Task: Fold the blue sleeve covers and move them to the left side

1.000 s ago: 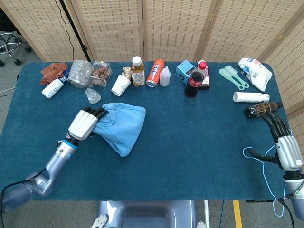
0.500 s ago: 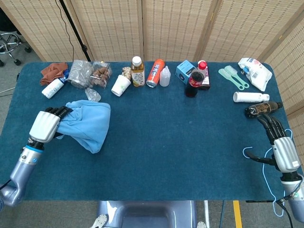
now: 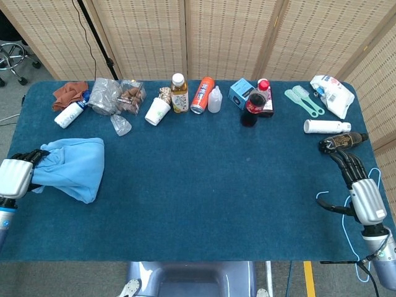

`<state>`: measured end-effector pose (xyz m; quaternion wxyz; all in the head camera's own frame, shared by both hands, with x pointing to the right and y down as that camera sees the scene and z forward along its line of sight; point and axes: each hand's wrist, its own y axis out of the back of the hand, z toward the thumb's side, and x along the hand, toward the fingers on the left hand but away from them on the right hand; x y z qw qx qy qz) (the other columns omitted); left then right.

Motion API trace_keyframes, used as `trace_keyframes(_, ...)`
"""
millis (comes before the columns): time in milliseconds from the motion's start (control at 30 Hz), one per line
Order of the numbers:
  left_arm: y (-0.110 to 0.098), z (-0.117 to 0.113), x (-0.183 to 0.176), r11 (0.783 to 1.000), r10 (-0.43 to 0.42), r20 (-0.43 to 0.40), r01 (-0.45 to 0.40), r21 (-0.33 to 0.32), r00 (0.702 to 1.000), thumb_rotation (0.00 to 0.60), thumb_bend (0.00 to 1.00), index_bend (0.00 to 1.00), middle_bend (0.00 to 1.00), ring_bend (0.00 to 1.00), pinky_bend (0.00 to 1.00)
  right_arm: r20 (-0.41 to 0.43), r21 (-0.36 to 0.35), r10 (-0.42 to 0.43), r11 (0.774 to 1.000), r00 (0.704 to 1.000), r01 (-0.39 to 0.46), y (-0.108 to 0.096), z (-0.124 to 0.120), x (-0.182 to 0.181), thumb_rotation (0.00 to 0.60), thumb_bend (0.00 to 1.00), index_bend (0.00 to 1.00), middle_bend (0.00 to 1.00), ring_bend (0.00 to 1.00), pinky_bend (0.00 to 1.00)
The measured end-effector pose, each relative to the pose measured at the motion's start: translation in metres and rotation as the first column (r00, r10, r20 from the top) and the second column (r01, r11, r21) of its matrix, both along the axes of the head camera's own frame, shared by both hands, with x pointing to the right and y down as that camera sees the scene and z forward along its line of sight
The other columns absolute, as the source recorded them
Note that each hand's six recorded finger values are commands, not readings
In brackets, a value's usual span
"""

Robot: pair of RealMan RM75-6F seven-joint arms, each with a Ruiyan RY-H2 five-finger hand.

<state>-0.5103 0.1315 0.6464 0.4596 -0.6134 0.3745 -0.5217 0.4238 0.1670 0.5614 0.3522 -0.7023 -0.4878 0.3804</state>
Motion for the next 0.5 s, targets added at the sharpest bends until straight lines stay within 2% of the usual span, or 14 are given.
trace_keyframes(67, 0.006, 0.002, -0.007, 1.0, -0.015, 0.006, 0.015, -0.008, 1.0, 0.6, 1.0, 0.81, 0.68, 0.66, 0.78, 0.0, -0.001, -0.001, 1.0, 1.0, 0.001, -0.001, 0.0, 0.0, 0.6, 0.0, 0.0, 0.0, 0.0, 0.01)
trace_keyframes(100, 0.009, 0.003, -0.009, 1.0, -0.019, 0.007, 0.02, -0.013, 1.0, 0.6, 1.0, 0.75, 0.62, 0.58, 0.72, 0.001, -0.002, -0.002, 1.0, 1.0, 0.002, -0.001, 0.001, -0.001, 0.6, 0.0, 0.0, 0.0, 0.0, 0.01)
trace_keyframes(167, 0.014, 0.007, -0.011, 0.999, -0.019, 0.016, 0.019, -0.027, 1.0, 0.6, 1.0, 0.57, 0.43, 0.37, 0.51, 0.003, -0.004, -0.005, 1.0, 1.0, 0.005, 0.0, 0.001, -0.001, 0.6, 0.0, 0.0, 0.0, 0.0, 0.0)
trace_keyframes(233, 0.018, 0.011, -0.011, 0.999, -0.012, 0.032, 0.013, -0.045, 0.999, 0.6, 0.95, 0.25, 0.12, 0.09, 0.18, 0.004, -0.006, -0.006, 1.0, 1.0, 0.006, 0.0, 0.001, -0.002, 0.6, 0.0, 0.0, 0.0, 0.0, 0.0)
trace_keyframes(267, 0.019, 0.013, -0.011, 0.998, -0.01, 0.04, 0.012, -0.054, 0.999, 0.6, 0.91, 0.16, 0.05, 0.04, 0.1, 0.006, -0.007, -0.007, 1.0, 1.0, 0.007, 0.0, 0.001, -0.002, 0.6, 0.0, 0.0, 0.0, 0.0, 0.0)
trace_keyframes(300, 0.021, 0.015, -0.012, 0.998, -0.008, 0.049, 0.011, -0.065, 0.999, 0.6, 0.82, 0.05, 0.0, 0.0, 0.03, 0.007, -0.008, -0.008, 1.0, 1.0, 0.008, 0.0, 0.001, -0.002, 0.6, 0.0, 0.0, 0.0, 0.0, 0.0)
trace_keyframes(333, 0.022, 0.018, -0.012, 0.997, -0.005, 0.059, 0.01, -0.078, 0.998, 0.599, 0.73, 0.0, 0.0, 0.0, 0.0, 0.009, -0.009, -0.008, 1.0, 1.0, 0.008, 0.001, 0.001, -0.002, 0.6, 0.0, 0.0, 0.0, 0.0, 0.0)
trace_keyframes(400, 0.025, 0.023, -0.013, 0.994, 0.0, 0.078, 0.009, -0.11, 0.997, 0.594, 0.65, 0.0, 0.0, 0.0, 0.0, 0.011, -0.01, -0.008, 1.0, 1.0, 0.008, 0.001, 0.0, -0.002, 0.6, 0.0, 0.0, 0.0, 0.0, 0.0)
trace_keyframes(500, 0.028, 0.026, -0.01, 0.991, 0.015, 0.104, -0.001, -0.135, 0.994, 0.582, 0.6, 0.0, 0.0, 0.0, 0.0, 0.015, -0.013, -0.008, 1.0, 1.0, 0.008, 0.001, 0.0, -0.002, 0.6, 0.0, 0.0, 0.0, 0.0, 0.0)
